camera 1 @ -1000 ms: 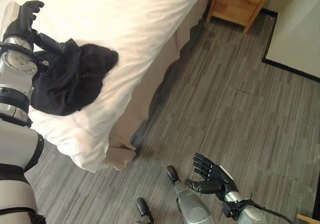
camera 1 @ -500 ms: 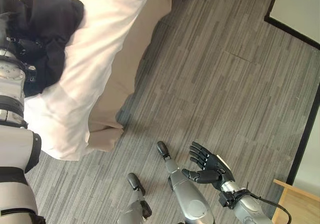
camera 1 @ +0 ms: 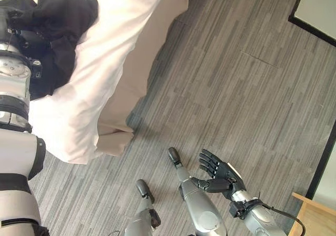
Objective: Pick up bed clothes into laundry basket.
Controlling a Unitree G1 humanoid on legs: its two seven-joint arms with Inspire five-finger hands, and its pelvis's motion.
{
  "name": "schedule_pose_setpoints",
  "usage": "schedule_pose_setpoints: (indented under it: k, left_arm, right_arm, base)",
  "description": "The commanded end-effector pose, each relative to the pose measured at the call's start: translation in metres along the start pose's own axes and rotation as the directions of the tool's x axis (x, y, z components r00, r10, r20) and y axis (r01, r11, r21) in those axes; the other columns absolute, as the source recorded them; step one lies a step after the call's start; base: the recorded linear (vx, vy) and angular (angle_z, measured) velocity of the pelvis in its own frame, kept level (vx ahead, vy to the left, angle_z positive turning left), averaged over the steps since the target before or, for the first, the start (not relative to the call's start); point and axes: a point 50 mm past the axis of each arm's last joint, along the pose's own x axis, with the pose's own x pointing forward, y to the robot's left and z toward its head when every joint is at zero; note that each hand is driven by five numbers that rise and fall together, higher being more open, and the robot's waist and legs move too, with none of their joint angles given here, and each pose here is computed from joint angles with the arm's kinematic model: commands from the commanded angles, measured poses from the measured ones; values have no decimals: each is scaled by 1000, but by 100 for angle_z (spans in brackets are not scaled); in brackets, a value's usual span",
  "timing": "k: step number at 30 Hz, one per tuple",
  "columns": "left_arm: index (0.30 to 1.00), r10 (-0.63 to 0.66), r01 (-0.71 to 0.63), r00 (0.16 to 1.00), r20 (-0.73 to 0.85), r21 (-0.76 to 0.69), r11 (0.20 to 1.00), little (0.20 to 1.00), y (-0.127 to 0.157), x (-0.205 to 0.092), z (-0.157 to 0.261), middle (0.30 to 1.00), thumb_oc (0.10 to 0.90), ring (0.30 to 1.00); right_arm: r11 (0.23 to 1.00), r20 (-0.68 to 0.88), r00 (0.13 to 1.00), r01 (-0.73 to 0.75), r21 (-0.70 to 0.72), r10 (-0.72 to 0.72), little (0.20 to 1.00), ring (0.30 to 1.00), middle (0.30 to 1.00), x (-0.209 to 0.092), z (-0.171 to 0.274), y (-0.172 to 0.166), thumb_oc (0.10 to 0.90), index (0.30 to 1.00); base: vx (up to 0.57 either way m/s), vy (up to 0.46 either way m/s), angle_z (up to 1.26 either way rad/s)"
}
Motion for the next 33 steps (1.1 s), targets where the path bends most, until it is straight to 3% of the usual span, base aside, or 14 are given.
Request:
schedule_pose_setpoints:
  k: [1, 3, 8, 12, 16, 19, 23, 26, 33]
  left_arm:
    - [300, 146, -59, 945, 294, -286, 956, 300, 24, 4, 81, 300, 400, 300]
    - [300, 188, -23, 894, 407, -377, 926, 300, 27, -3, 108, 300, 400, 300]
    - [300, 162, 102, 811, 562, -409, 907, 300, 32, -18, 136, 300, 400, 300]
    - [300, 131, 147, 758, 639, -362, 920, 300, 38, -28, 144, 300, 400, 300]
    - [300, 104, 258, 711, 696, -395, 882, 300, 27, -41, 143, 300, 400, 300]
    - [300, 59, 331, 734, 677, -432, 839, 300, 6, -43, 130, 300, 400, 300]
    - [300, -29, 335, 786, 617, -386, 860, 300, -10, -43, 101, 300, 400, 300]
    - [300, -55, 330, 810, 584, -377, 866, 300, -6, -41, 87, 300, 400, 300]
    - [300, -35, 301, 807, 590, -359, 883, 300, 8, -40, 89, 300, 400, 300]
  right_arm:
    - [1000, 69, 998, 13, -6, -12, 900, 900, 900, -11, 10, -12, 800, 900]
    - [1000, 64, 998, 22, -13, -21, 900, 900, 900, -10, 11, -16, 800, 900]
    - [998, 60, 998, 28, -63, -24, 900, 900, 900, -9, 20, -26, 800, 900]
    - [996, 48, 998, 39, -84, -35, 900, 900, 900, -11, 23, -33, 800, 900]
    - [994, 73, 995, 78, -79, -72, 900, 900, 900, -9, 27, -37, 800, 900]
    - [992, 91, 989, 119, -38, -115, 900, 900, 900, -10, 23, -37, 800, 900]
    - [989, 99, 984, 144, 44, -148, 900, 900, 900, -8, 15, -29, 800, 900]
    - [992, 92, 988, 122, 17, -123, 900, 900, 900, -8, 16, -27, 800, 900]
    - [972, 204, 951, 236, 15, -234, 900, 900, 900, -1, 37, -38, 800, 900]
  base:
    - [75, 15, 21]
    - [140, 44, 14]
    - [119, 79, -3]
    - [157, 251, -76]
    - [9, 259, -135]
    - [-183, 255, -145]
    - [-292, 146, -167]
    - [-473, 89, -239]
    - [-305, 37, -187]
